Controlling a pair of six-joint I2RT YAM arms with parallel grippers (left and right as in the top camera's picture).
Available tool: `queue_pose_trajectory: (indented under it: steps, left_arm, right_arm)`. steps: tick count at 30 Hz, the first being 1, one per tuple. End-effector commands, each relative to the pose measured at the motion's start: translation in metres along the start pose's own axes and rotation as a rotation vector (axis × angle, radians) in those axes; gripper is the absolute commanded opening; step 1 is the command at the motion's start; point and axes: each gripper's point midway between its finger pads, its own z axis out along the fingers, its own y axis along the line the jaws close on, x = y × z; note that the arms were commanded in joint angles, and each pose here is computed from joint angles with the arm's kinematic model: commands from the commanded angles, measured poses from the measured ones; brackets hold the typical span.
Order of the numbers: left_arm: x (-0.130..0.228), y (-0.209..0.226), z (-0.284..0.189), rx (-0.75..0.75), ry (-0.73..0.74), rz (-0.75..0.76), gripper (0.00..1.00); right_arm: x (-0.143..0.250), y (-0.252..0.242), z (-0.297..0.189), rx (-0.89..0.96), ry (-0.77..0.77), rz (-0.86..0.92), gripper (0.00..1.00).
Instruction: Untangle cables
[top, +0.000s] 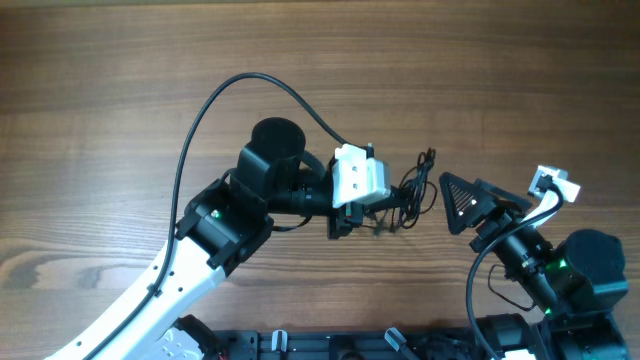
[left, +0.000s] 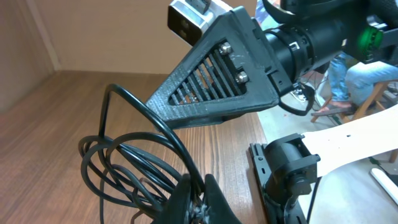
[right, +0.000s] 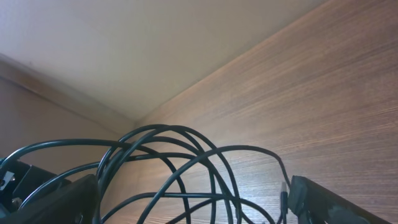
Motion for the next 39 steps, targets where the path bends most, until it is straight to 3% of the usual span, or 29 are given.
queue_pose_trajectory:
  steps: [1, 6, 12, 17, 22, 27, 32, 33, 35, 36, 39]
  left_arm:
    - [-0.011, 0.005, -0.005, -0.048, -0.014, 0.06, 0.04]
    - [-0.008, 0.016, -0.006, -0.111, 0.005, 0.114, 0.04]
    - [-0.005, 0.033, -0.017, -0.166, 0.029, 0.307, 0.04]
    - [-0.019, 0.039, -0.022, -0.192, -0.011, 0.458, 0.04]
    - [-0.048, 0.014, -0.023, -0.071, -0.154, 0.577, 0.04]
    - [-0.05, -0.019, -0.025, 0.108, -0.221, 0.594, 0.04]
    - [-0.051, -0.041, -0.026, 0.219, -0.257, 0.599, 0.04]
    - [-0.051, -0.042, -0.025, 0.223, -0.258, 0.599, 0.04]
    - [-0.051, -0.046, -0.024, 0.234, -0.261, 0.6, 0.04]
    - [-0.052, -0.048, -0.022, 0.242, -0.263, 0.601, 0.04]
    - [-0.052, -0.05, -0.022, 0.247, -0.265, 0.602, 0.04]
  right_arm:
    - [-0.005, -0.001, -0.002, 0.015, -0.028, -0.006, 1.0]
    - [-0.007, -0.005, -0.002, 0.039, -0.035, -0.11, 1.0]
    - [-0.007, -0.011, 0.012, 0.092, 0.037, -0.109, 0.99]
    - [-0.019, 0.018, 0.013, 0.037, 0.133, -0.431, 1.0]
    - [-0.017, 0.03, 0.001, -0.009, 0.166, -0.707, 1.0]
    - [-0.034, 0.037, 0.004, -0.014, 0.09, -0.899, 1.0]
    - [-0.047, 0.049, 0.004, -0.037, 0.02, -0.947, 0.99]
    - [-0.045, 0.05, 0.004, -0.046, 0.025, -0.953, 0.96]
    - [-0.033, 0.062, 0.002, -0.148, 0.053, -0.995, 0.76]
    - [-0.027, 0.069, 0.001, -0.202, 0.065, -1.005, 0.63]
    - [-0.019, 0.075, -0.001, -0.26, 0.086, -1.006, 0.09]
